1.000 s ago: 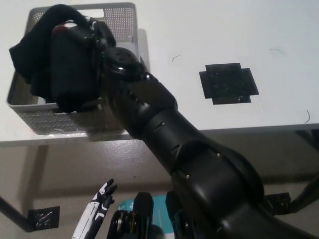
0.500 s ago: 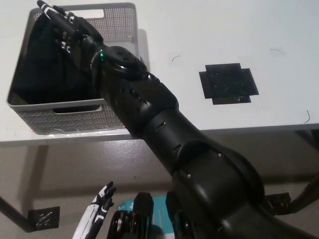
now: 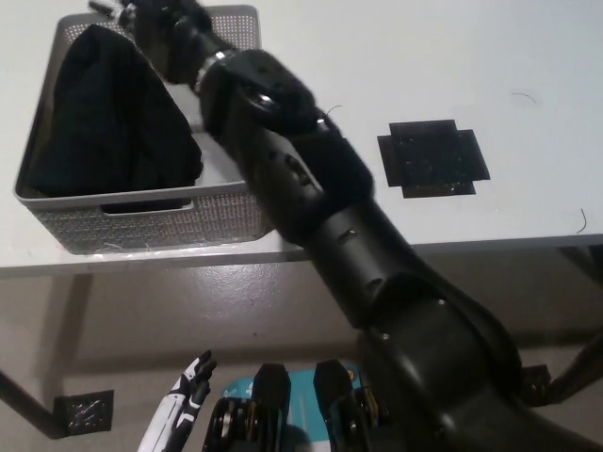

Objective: Use the right hand to pick up a t shirt on the right hand side and place it into a contianer on the left side

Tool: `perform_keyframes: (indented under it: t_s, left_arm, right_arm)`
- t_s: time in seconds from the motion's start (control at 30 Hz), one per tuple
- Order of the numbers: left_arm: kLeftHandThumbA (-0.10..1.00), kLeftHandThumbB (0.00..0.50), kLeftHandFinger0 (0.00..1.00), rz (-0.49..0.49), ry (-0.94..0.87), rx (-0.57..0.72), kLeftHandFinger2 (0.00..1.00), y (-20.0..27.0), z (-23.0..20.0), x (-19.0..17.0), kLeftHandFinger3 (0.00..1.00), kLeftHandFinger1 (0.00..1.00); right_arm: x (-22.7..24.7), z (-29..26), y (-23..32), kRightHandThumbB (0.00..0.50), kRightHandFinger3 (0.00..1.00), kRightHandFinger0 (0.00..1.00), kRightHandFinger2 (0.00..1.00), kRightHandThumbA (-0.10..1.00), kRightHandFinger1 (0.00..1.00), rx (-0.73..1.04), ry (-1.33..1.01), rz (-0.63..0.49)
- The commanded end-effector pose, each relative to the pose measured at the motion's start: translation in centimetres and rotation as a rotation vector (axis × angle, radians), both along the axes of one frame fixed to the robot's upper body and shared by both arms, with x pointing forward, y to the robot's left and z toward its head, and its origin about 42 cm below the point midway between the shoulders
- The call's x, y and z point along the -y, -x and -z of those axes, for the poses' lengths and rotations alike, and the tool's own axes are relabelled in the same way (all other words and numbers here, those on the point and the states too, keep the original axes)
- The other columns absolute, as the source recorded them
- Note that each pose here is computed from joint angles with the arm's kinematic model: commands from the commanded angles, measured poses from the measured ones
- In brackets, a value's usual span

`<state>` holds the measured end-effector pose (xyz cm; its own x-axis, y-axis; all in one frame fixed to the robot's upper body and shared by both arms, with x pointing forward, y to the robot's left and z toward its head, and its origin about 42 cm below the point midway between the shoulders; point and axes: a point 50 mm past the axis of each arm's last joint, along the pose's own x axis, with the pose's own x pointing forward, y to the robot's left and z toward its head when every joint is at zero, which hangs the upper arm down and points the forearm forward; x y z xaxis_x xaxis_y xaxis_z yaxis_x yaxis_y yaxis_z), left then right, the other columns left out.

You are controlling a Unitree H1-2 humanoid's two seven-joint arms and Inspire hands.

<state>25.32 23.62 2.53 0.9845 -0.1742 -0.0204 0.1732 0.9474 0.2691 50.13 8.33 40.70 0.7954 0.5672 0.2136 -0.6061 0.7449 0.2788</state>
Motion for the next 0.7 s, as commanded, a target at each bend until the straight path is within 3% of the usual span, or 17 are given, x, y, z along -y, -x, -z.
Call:
perform_keyframes:
  t_s: [0.0,0.07,0.13,0.23,0.27,0.33,0.37,0.4,0.6,0.67]
  left_arm:
    - [1.00,0.318,0.98,-0.024,0.000,0.049,1.00,-0.1,-0.8,-0.8,1.00,1.00]
    - [1.00,0.313,0.98,-0.027,0.002,0.050,1.00,0.0,-0.8,-1.0,1.00,1.00]
    - [1.00,0.313,0.98,-0.034,0.002,0.053,1.00,-0.1,-0.8,-1.2,1.00,1.00]
    - [1.00,0.289,0.96,-0.041,-0.004,0.057,1.00,0.1,-0.8,-1.8,1.00,1.00]
    - [1.00,0.282,0.95,-0.043,-0.008,0.063,1.00,0.0,-0.9,-1.9,1.00,1.00]
    - [1.00,0.278,0.95,-0.046,-0.015,0.069,1.00,-0.1,-1.1,-2.2,1.00,1.00]
    - [1.00,0.278,0.95,-0.051,-0.015,0.075,1.00,-0.5,-1.3,-2.3,1.00,1.00]
    - [1.00,0.286,0.96,-0.054,-0.016,0.072,1.00,-0.4,-1.2,-2.3,1.00,1.00]
    - [1.00,0.257,0.96,-0.074,-0.004,0.073,1.00,0.2,-1.3,-3.0,1.00,1.00]
    - [1.00,0.277,0.97,-0.086,-0.005,0.077,1.00,0.3,-1.3,-3.1,1.00,1.00]
  right_arm:
    - [4.3,-5.7,1.8,0.500,1.00,1.00,1.00,0.82,1.00,0.469,0.137,0.159]
    - [6.4,-6.6,2.6,0.480,1.00,1.00,1.00,0.88,1.00,0.659,0.211,0.224]
    - [6.1,-6.7,2.7,0.481,1.00,1.00,1.00,0.88,1.00,0.662,0.214,0.219]
    - [9.9,-7.6,4.8,0.462,1.00,1.00,1.00,0.91,1.00,0.849,0.295,0.259]
    - [12.3,-8.1,6.3,0.476,1.00,1.00,1.00,0.95,1.00,0.936,0.307,0.280]
    - [14.3,-8.4,7.6,0.354,1.00,1.00,1.00,0.89,1.00,1.029,0.318,0.277]
    - [14.2,-8.7,7.5,0.353,1.00,1.00,1.00,0.88,1.00,1.040,0.320,0.274]
    - [16.7,-8.2,9.1,0.343,1.00,1.00,1.00,0.98,1.00,1.148,0.411,0.337]
    - [23.4,-1.3,14.4,0.284,1.00,1.00,1.00,1.00,1.00,1.160,0.481,0.387]
    - [25.6,2.0,16.0,0.261,1.00,1.00,1.00,1.00,1.00,1.105,0.520,0.411]
